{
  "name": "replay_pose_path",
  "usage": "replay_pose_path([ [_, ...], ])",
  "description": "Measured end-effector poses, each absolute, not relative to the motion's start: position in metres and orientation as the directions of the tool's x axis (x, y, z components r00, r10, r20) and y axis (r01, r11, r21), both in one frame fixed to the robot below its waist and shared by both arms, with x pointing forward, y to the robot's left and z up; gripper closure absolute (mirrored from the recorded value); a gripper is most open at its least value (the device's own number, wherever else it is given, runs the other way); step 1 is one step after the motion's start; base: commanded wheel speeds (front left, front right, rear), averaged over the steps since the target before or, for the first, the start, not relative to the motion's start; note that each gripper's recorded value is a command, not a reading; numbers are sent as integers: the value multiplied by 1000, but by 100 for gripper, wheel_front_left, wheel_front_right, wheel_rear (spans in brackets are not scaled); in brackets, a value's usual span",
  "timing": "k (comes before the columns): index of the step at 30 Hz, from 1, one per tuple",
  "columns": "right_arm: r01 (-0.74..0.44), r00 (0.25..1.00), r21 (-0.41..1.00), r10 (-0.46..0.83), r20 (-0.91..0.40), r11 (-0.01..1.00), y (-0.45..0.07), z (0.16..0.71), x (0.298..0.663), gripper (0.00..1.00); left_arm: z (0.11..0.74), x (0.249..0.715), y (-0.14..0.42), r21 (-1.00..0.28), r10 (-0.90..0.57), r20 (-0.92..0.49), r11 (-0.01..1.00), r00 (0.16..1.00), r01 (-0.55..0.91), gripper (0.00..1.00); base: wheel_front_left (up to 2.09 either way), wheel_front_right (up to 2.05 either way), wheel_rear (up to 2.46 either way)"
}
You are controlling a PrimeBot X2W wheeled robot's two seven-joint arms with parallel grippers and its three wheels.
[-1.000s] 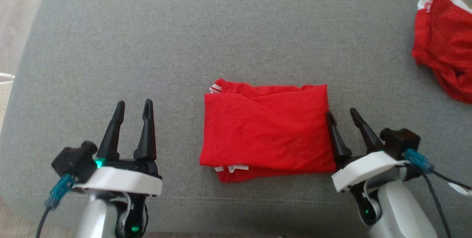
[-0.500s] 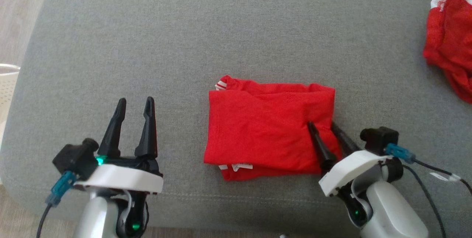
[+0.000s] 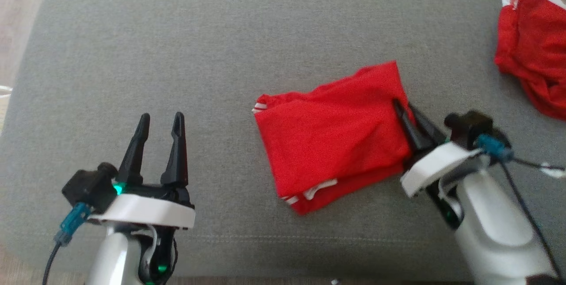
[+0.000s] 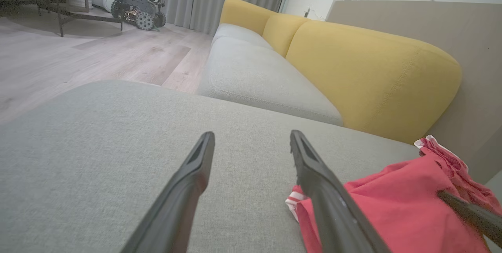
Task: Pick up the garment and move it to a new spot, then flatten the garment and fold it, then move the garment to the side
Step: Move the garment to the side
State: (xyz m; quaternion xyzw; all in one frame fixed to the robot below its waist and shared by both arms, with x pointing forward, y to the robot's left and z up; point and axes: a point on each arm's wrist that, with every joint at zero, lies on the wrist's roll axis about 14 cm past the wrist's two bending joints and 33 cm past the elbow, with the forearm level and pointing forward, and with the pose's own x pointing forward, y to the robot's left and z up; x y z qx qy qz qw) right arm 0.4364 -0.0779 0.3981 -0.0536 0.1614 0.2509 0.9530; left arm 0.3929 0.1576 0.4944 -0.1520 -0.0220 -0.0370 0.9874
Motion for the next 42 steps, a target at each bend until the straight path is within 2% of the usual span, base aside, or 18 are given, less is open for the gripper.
replay_pose_path([
  [6, -502, 853, -165, 455, -256, 849, -96, 434, 469, 100, 504, 410, 144, -292, -109, 91, 947, 990, 131, 0, 0, 0, 0],
  [13, -456, 887, -290, 401, -230, 842, -136, 464, 506, 100, 509, 438, 121, -275, -181, 126, 938, 975, 209, 0, 0, 0, 0],
  [19, -396, 914, -300, 342, -217, 868, -165, 477, 530, 100, 506, 460, 101, -262, -235, 143, 928, 961, 266, 0, 0, 0, 0],
  [29, -90, 985, -253, 49, -165, 963, -278, 497, 561, 100, 480, 493, 56, -254, -352, 125, 893, 928, 373, 0, 0, 0, 0],
  [35, 80, 962, -230, -135, -239, 970, -336, 470, 547, 100, 466, 503, 21, -249, -450, 118, 850, 885, 465, 0, 0, 0, 0],
  [42, 176, 932, -231, -238, -274, 957, -363, 457, 534, 100, 457, 507, -1, -255, -509, 118, 814, 853, 521, 0, 0, 0, 0],
])
